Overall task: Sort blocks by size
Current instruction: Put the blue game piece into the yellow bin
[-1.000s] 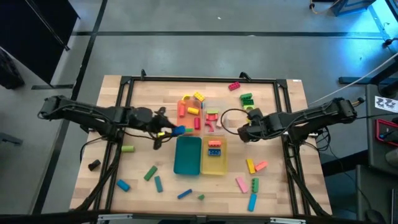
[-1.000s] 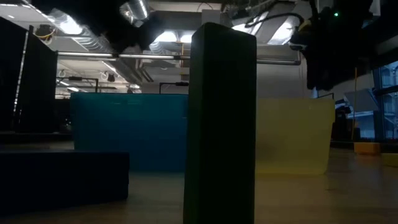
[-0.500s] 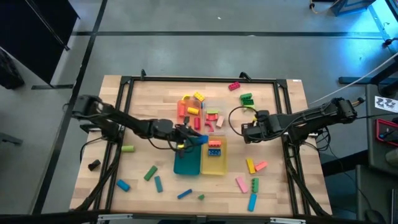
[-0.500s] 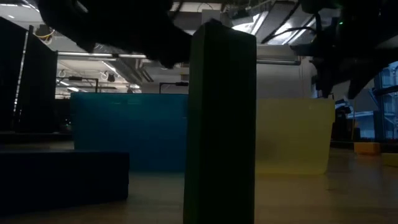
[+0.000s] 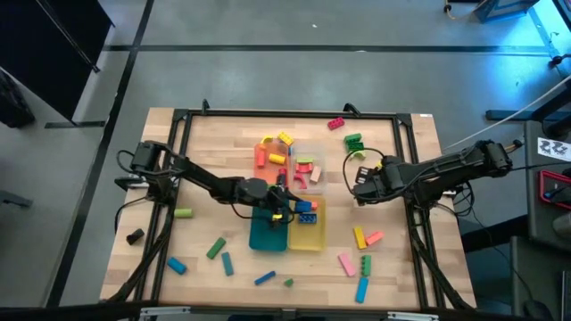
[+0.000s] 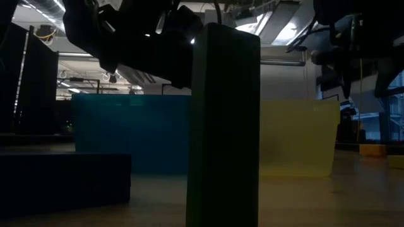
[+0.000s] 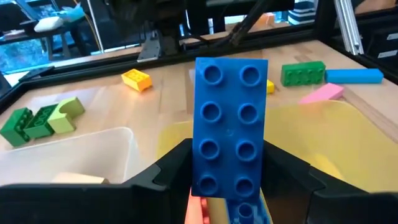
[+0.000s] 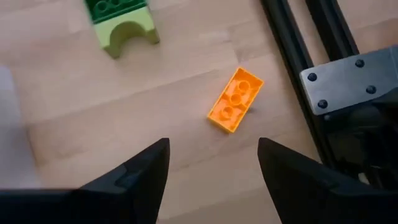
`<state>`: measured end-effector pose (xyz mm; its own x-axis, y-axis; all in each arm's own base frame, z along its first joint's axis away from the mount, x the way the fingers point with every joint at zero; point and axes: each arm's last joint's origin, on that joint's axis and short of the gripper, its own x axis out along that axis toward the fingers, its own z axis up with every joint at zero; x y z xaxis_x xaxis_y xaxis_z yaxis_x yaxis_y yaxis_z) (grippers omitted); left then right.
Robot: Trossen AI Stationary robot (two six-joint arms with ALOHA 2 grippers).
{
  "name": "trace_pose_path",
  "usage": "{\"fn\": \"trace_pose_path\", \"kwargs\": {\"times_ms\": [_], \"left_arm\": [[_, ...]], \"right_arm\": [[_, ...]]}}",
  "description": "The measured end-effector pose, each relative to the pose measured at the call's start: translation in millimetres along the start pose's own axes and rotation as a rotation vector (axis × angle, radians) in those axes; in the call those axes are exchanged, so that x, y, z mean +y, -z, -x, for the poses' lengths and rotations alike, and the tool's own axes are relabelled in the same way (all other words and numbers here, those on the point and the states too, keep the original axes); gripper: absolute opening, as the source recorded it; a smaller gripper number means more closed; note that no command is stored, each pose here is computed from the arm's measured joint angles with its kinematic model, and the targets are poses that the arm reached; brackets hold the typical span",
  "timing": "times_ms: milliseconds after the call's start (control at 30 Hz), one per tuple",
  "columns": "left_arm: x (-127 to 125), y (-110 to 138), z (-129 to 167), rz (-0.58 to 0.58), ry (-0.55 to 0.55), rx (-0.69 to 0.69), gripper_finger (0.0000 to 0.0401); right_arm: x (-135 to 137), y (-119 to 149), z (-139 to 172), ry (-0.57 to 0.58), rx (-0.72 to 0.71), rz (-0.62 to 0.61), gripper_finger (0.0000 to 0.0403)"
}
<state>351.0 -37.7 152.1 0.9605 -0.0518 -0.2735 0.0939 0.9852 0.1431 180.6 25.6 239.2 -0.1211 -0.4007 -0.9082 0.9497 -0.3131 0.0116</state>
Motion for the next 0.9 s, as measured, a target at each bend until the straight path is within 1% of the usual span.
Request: {"fn": "trace_pose_path", "kwargs": {"times_ms": [133, 233, 433, 533, 633, 900], "left_arm": [[0, -3, 0, 0.002, -0.001, -0.006, 0.0156], [1, -5, 1, 0.005, -0.002, -0.016, 0.0156], [1, -6, 1, -0.033, -0.002, -0.011, 0.0157], [1, -3, 1, -0.047, -0.011, 0.011, 0.0157], [1, -3, 0, -0.025, -0.019, 0.028, 0.0157], [-2, -6, -1, -0.016, -0.01, 0.037, 0.0157]], "right_arm": [[-4, -2, -15, 0.069, -0.002, -0.059, 0.0246], [-4, -1, -30, 0.097, 0.018, -0.088, 0.0246], [0, -1, -50, 0.078, 0.057, -0.159, 0.0246], [-1, -5, -57, 0.119, 0.079, -0.185, 0.0246], [-2, -8, -65, 0.163, 0.12, -0.219, 0.0246], [-2, -12, -80, 0.174, 0.143, -0.284, 0.0246]]}}
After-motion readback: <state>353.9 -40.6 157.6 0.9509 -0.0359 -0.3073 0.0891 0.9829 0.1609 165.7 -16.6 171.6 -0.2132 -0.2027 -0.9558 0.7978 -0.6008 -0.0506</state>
